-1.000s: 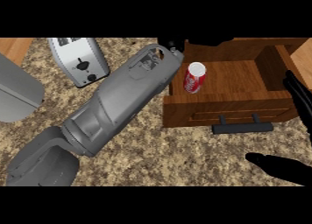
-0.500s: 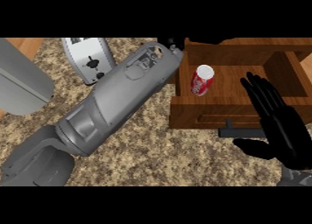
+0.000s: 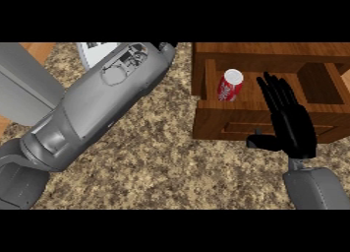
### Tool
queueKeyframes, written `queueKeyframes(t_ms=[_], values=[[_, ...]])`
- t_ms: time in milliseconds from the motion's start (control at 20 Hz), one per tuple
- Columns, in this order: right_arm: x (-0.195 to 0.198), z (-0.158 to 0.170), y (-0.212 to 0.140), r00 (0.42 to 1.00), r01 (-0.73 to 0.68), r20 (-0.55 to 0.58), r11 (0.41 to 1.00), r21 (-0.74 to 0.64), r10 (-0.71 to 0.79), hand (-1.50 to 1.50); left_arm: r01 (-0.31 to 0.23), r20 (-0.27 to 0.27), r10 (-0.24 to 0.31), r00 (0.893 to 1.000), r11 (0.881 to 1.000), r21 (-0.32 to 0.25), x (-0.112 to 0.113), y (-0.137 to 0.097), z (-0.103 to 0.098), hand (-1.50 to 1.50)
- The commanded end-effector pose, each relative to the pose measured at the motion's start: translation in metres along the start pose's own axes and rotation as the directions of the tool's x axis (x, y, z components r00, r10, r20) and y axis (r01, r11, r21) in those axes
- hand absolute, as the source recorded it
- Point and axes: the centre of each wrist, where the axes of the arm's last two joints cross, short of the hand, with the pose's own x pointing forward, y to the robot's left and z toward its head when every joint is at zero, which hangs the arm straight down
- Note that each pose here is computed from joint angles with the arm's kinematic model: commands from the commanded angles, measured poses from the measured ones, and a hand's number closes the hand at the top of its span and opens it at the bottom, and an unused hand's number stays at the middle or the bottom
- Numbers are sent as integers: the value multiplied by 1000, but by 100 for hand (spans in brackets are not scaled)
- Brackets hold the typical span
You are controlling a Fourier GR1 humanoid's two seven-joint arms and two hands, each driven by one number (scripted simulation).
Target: Pick up the can, place it into the drawer and close the drawer
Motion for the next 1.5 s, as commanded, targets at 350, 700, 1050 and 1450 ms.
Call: queueKeyframes(t_ms=[350, 700, 1050, 1450], values=[[-30, -30, 51, 994, -85, -60, 996, 29, 87, -150, 19, -35, -19, 999, 1000, -8, -4, 45, 5, -150], [-18, -58, 68, 988, -139, -77, 988, -64, 134, -150, 27, -51, -27, 998, 1000, -12, -6, 75, 12, -150], [-34, -93, 57, 985, -159, -90, 980, -119, 149, -150, 9, -69, -11, 998, 1000, -24, -19, 77, 33, -150], [-15, -137, 42, 983, -174, -94, 971, -162, 160, -150, 22, -49, -24, 999, 999, -33, -22, 108, 44, -150]])
